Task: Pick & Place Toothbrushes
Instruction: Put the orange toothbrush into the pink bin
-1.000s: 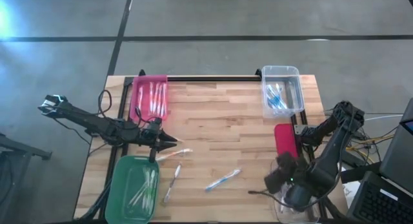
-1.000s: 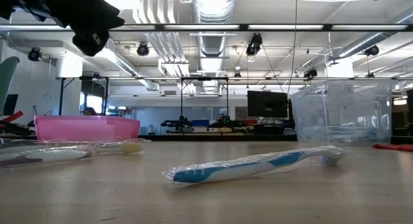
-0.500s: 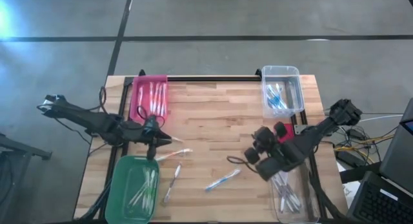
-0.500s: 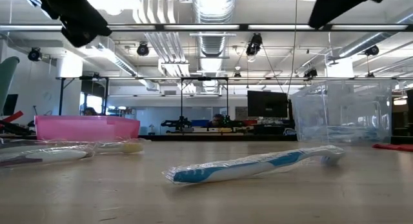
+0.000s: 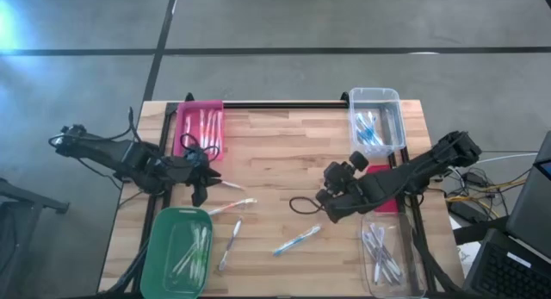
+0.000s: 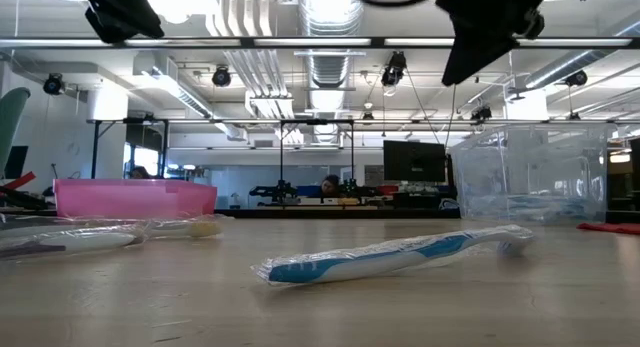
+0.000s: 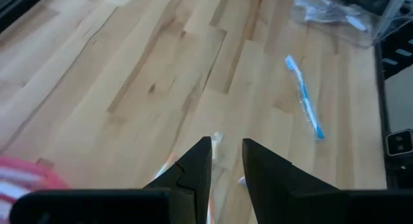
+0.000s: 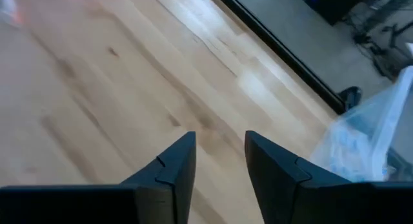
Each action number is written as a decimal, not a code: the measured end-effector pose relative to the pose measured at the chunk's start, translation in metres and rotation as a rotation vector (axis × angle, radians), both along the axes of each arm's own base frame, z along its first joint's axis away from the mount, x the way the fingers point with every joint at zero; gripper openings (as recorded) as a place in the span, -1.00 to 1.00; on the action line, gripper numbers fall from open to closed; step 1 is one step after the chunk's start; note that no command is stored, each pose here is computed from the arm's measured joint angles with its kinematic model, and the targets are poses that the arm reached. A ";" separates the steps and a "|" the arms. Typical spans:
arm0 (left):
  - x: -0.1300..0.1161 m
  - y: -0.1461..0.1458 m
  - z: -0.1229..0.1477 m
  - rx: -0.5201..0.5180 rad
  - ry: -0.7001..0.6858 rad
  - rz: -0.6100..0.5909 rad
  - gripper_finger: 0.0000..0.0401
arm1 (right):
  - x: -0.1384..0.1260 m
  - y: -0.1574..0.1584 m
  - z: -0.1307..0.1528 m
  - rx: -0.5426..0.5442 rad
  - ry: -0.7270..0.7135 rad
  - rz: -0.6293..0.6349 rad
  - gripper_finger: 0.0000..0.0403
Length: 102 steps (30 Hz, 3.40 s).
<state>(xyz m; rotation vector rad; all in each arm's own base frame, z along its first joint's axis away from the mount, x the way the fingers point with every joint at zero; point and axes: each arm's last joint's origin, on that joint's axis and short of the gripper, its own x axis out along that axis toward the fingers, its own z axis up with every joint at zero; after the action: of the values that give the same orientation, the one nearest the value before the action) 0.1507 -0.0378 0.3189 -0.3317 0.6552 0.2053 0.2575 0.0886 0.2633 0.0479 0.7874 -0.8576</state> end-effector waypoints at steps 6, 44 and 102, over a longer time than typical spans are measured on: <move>0.009 0.007 -0.007 -0.046 0.100 0.125 -0.54 | 0.004 -0.018 -0.020 -0.016 0.025 -0.029 -0.26; 0.124 -0.024 -0.105 -0.121 0.950 -0.066 -0.54 | 0.031 -0.059 -0.049 -0.041 -0.021 0.070 0.13; 0.132 -0.029 -0.160 -0.126 0.857 -0.094 -0.90 | 0.014 -0.062 -0.046 -0.036 0.036 0.035 0.22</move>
<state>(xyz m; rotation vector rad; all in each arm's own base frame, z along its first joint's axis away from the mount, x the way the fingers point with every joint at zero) 0.2827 -0.0672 0.1586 -0.3274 1.5315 0.2138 0.2711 0.0269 0.2168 -0.0125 0.8039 -0.8411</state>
